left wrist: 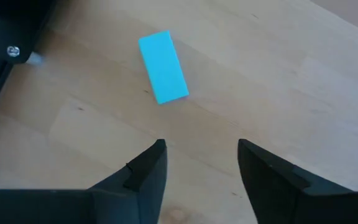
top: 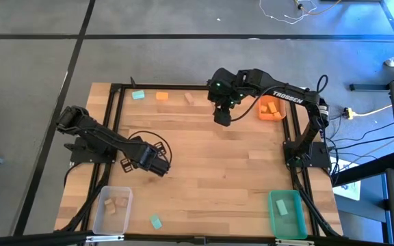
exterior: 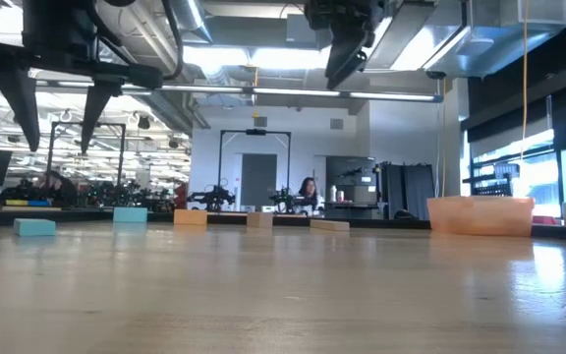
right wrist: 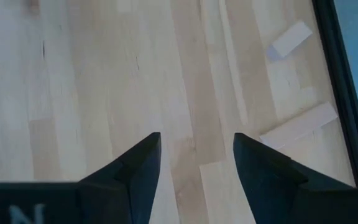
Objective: Sort & place blocks by color
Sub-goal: Put the blue block into the green bin
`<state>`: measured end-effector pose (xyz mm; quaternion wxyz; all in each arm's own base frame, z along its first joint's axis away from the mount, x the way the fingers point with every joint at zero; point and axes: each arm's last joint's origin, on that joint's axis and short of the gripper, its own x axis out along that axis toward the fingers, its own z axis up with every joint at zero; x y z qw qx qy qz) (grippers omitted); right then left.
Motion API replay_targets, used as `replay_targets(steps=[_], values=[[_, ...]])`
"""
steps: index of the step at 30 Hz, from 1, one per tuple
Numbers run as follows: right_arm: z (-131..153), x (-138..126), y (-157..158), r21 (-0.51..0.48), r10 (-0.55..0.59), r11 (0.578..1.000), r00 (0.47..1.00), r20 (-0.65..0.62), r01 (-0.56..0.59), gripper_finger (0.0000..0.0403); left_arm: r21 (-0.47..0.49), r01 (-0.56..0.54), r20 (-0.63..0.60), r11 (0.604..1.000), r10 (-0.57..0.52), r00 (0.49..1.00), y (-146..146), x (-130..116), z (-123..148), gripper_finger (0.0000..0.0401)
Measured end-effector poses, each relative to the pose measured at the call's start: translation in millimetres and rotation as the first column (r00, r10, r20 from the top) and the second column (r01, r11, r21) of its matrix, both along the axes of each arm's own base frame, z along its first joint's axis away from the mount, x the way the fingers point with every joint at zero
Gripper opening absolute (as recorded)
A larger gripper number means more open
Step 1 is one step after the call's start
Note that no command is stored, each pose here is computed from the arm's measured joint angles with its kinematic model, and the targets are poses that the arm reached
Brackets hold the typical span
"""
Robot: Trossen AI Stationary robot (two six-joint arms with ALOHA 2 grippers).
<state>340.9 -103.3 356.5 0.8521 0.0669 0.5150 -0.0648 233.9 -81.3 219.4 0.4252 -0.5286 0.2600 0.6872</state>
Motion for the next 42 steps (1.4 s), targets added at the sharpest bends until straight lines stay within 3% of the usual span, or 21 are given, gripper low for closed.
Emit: replay_targets(steps=[8,23,27,34,42], values=[[0.8,1.4,-0.4,-0.005,0.000,1.000,1.000,0.017,0.000,0.0201,0.003,-0.062,-0.035,0.998,0.062,0.997,2.0,-4.0,0.8,0.0258],[1.1,1.8,-0.6,-0.007,0.000,1.000,1.000,0.021,0.000,0.0201,-0.097,-0.133,0.138,0.986,0.146,0.980,17.3,20.4,-2.0,0.0264],[1.1,1.8,-0.6,-0.007,0.000,1.000,1.000,0.022,0.000,0.0201,-0.073,-0.111,0.084,0.991,0.117,0.990,23.9,17.2,-1.7,0.0264],[4.6,7.3,-2.4,-0.069,0.067,0.996,0.994,0.082,-0.061,0.0201,-0.049,-0.221,-0.031,0.974,0.219,0.975,37.4,7.5,-2.3,0.0264],[5.2,9.0,0.7,-0.045,0.092,0.995,0.990,0.102,-0.087,0.0201,-0.104,-0.295,-0.096,0.950,0.285,0.954,46.0,-10.2,-52.2,0.0263]])
